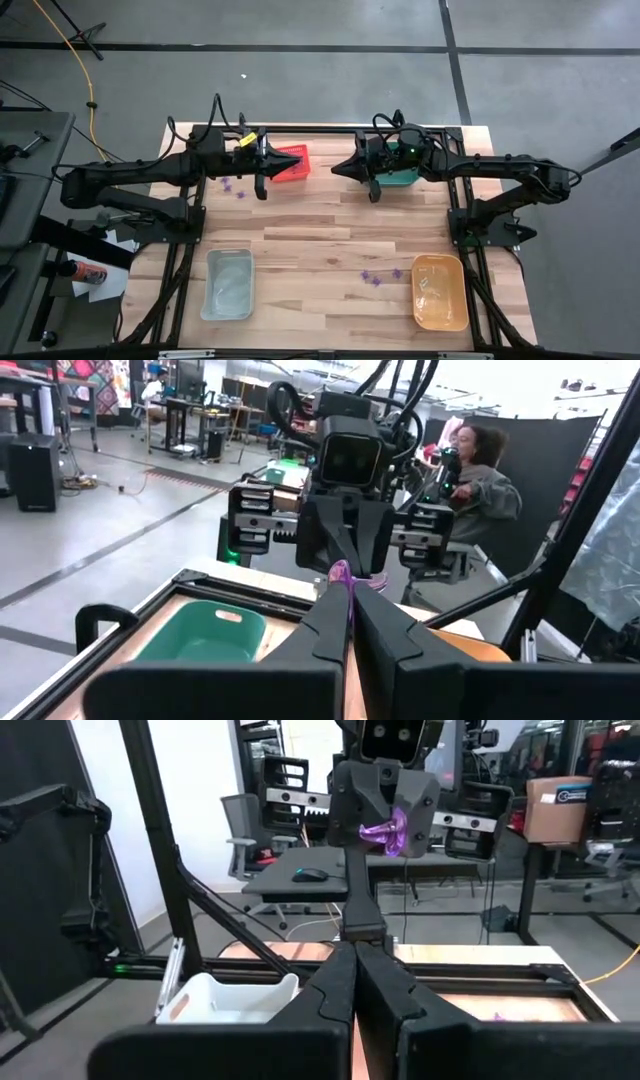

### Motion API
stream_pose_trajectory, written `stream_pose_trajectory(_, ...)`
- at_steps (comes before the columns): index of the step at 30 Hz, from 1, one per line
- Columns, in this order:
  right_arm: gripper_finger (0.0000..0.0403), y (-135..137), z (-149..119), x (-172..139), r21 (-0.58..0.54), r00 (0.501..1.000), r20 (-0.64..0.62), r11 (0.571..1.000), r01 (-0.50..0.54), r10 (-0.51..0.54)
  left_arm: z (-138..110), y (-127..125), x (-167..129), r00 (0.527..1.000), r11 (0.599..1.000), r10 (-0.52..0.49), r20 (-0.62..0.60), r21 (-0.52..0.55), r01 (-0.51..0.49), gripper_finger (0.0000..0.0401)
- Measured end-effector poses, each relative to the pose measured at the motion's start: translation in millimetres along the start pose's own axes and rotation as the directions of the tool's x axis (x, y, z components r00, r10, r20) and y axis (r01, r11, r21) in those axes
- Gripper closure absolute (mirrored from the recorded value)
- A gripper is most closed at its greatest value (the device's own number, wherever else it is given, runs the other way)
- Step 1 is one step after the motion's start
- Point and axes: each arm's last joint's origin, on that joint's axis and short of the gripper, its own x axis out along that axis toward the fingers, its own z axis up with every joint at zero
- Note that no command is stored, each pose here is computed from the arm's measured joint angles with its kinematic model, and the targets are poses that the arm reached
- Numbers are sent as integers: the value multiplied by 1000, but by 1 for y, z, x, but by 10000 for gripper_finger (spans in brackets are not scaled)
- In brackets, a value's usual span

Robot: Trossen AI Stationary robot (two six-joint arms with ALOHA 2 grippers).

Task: Sort Halloween decoration
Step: Put the purple witch hat toy into the orange bin

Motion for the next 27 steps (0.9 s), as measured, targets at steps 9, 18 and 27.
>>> stream_pose_trajectory(9, 403, -10, 1, -5, -6, 999, 2, 999, 38, -38, 0, 48, 11, 914, 941, 318, -251, -31, -336, 401)
stream_pose_trajectory(18, 402, -21, -1, -11, 12, 997, -17, 997, 82, -81, -77, 141, 26, 496, 763, 410, -765, -10, -647, 401)
stream_pose_trajectory(27, 402, -22, -5, -11, 31, 995, -55, 995, 91, -89, -138, 173, 42, 312, 693, 345, -885, 16, -720, 401)
